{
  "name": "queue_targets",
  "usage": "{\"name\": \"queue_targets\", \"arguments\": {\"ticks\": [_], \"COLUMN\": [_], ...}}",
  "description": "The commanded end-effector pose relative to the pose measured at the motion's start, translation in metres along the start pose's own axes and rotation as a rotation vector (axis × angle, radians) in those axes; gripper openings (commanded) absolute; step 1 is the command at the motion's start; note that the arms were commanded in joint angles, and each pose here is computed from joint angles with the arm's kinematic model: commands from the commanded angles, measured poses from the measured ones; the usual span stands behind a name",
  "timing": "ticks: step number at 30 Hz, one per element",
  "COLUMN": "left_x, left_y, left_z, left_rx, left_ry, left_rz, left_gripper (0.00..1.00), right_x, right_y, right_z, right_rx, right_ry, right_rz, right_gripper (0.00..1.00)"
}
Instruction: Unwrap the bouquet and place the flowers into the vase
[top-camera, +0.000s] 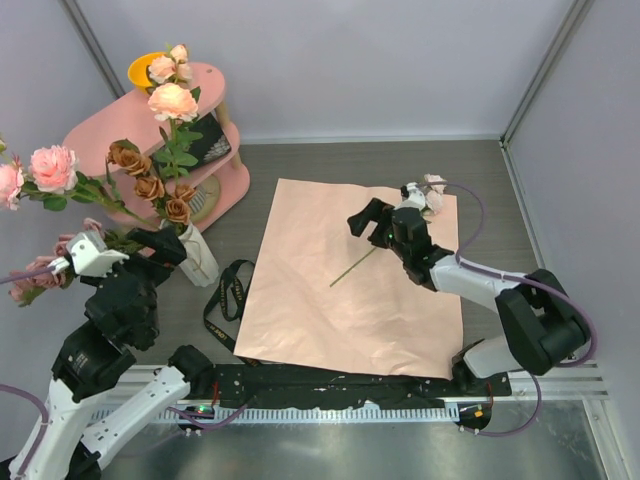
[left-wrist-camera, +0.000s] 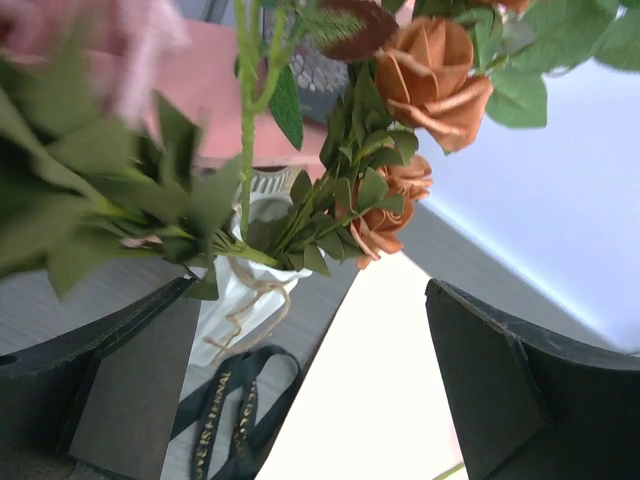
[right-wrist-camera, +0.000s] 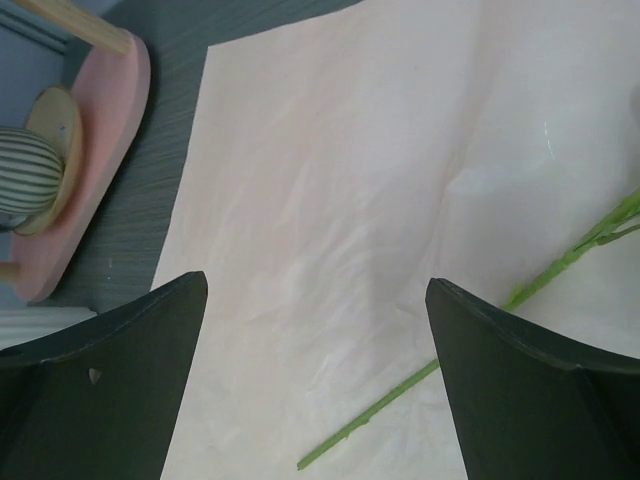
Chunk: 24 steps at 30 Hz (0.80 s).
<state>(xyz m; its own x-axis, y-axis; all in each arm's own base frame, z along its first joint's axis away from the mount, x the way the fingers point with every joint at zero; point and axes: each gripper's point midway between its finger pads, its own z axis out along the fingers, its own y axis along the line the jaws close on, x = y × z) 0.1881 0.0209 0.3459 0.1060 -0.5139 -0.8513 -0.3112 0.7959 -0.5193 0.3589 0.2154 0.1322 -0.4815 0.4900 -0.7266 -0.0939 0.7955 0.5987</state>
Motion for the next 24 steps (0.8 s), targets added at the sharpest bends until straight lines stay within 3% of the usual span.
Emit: {"name": "queue_targets", "arguments": {"ticks": [1,3,9,16,20,24], "left_x": [0.023,0.026,0.025,0.034,0.047,0.052], "left_y": [0.003,0.003,0.000,-0.031,-0.039,-0.077], "left_z": [0.000,0.005,0.012,-0.006,-0.021,-0.044], "left_rx": [-0.048,-0.076,-0.123,0.035,0.101,0.346], "left_ry": [0.118,0.130,0.133,0.290,0.411,0.497], "left_rz": [0.105,0.170,0.252,0.171,0.159,0.122], "left_gripper": [0.97,0.91,0.90,1.00,1.00,1.00], "right_x": [0.007,0.010,0.020,0.017,0.005,0.007], "right_y": [0.002,0.004,0.006,0.001,-0.030,-0.084], "right_z": [0.010,0.012,0.017,0.015,0.017,0.010], "right_rx": [0.045,0.028,0.006,0.037,0.225,0.526], "right_ry": [0.089,0.100,0.129,0.123,0.041,-0.002], "right_rz": [-0.006,-0.002,0.014,0.005,0.056,0.061], "right_gripper": [0.96,0.95,0.94,0.94,0.94,0.95]}}
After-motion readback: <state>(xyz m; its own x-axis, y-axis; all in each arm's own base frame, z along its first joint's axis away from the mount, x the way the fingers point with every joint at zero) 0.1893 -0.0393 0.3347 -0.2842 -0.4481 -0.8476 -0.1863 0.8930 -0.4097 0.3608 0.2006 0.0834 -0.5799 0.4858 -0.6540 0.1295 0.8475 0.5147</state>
